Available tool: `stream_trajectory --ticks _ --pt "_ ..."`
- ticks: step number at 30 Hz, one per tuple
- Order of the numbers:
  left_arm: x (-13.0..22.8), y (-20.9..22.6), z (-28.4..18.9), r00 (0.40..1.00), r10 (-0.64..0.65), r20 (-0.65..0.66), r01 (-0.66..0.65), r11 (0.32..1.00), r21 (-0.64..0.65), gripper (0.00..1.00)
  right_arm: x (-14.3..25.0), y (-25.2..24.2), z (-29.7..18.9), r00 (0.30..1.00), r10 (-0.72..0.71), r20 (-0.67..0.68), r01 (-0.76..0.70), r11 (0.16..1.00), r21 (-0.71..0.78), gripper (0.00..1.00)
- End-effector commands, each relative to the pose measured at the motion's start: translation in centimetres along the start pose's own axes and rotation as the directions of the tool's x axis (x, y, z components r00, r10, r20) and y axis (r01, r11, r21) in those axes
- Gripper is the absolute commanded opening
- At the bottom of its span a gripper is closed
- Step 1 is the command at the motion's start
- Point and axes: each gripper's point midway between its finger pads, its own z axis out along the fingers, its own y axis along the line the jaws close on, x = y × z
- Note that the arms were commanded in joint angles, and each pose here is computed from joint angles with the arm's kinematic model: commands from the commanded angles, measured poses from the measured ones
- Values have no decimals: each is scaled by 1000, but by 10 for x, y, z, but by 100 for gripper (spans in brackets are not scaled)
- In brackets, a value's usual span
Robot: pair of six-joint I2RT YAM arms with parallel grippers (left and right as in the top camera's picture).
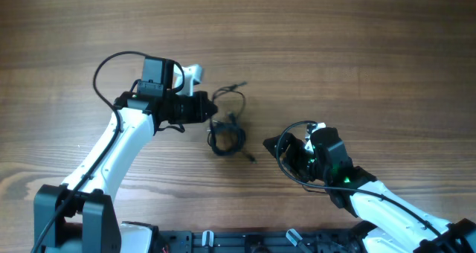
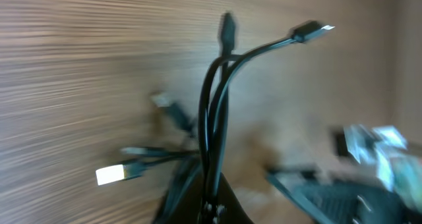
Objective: Untangle cables
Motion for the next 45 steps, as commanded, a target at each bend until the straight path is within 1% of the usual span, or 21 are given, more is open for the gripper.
stream_trajectory --ticks 1,5,8,12,15,17,18,20,22,23,24,25,27,28,29,31,37,41,45 --pt "12 -56 -10 969 248 6 -235 912 336 4 1 -22 2 999 32 14 -33 997 67 100" --pt "15 -57 -10 967 255 1 -239 907 347 4 1 -22 2 997 81 17 -82 994 67 100" --pt "20 -62 -12 965 264 -10 -241 895 375 4 1 -23 2 996 82 15 -83 994 71 100" --pt "37 -88 -15 926 378 10 -333 803 495 4 0 -24 1 996 83 22 -84 994 76 100" --pt "50 -99 -11 891 453 15 -393 756 523 4 0 -24 1 996 82 22 -84 994 76 100" --pt "59 -105 -7 850 525 30 -458 710 535 4 0 -24 1 996 81 23 -83 994 77 100" --pt "61 -105 -4 835 550 33 -482 700 527 4 -1 -25 1 996 81 29 -83 993 80 100" --pt "61 -97 4 819 574 10 -512 722 465 4 -1 -25 1 996 81 30 -83 993 80 100" --pt "58 -80 12 817 575 -33 -524 766 372 4 -2 -25 1 996 81 33 -84 993 81 100" --pt "55 -70 15 828 558 -61 -514 798 315 4 -2 -25 1 996 81 33 -83 993 81 100" --pt "51 -58 18 847 523 -91 -491 837 242 4 -2 -25 1 996 81 33 -84 993 81 100" --pt "45 -43 21 877 464 -122 -448 883 139 4 -2 -25 1 996 82 33 -84 993 81 100" --pt "36 -19 23 925 355 -138 -361 932 -24 4 -2 -25 1 996 82 33 -84 993 80 100" --pt "31 -7 22 947 294 -132 -308 945 -106 4 -2 -25 1 996 82 33 -84 993 80 100" --pt "28 0 21 960 252 -123 -269 950 -158 4 -2 -25 1 996 82 33 -84 993 80 100" --pt "21 10 19 979 182 -91 -198 953 -230 4 -2 -25 1 996 82 33 -84 993 79 99" --pt "4 5 21 994 107 4 -103 969 -226 4 -2 -25 1 996 76 36 -79 994 82 100" --pt "0 -11 21 991 130 15 -126 981 -148 4 -5 -26 1 998 51 48 -55 995 85 100" --pt "-2 -24 10 982 184 40 -178 977 -118 4 -5 -11 2 997 -76 34 75 997 28 100"
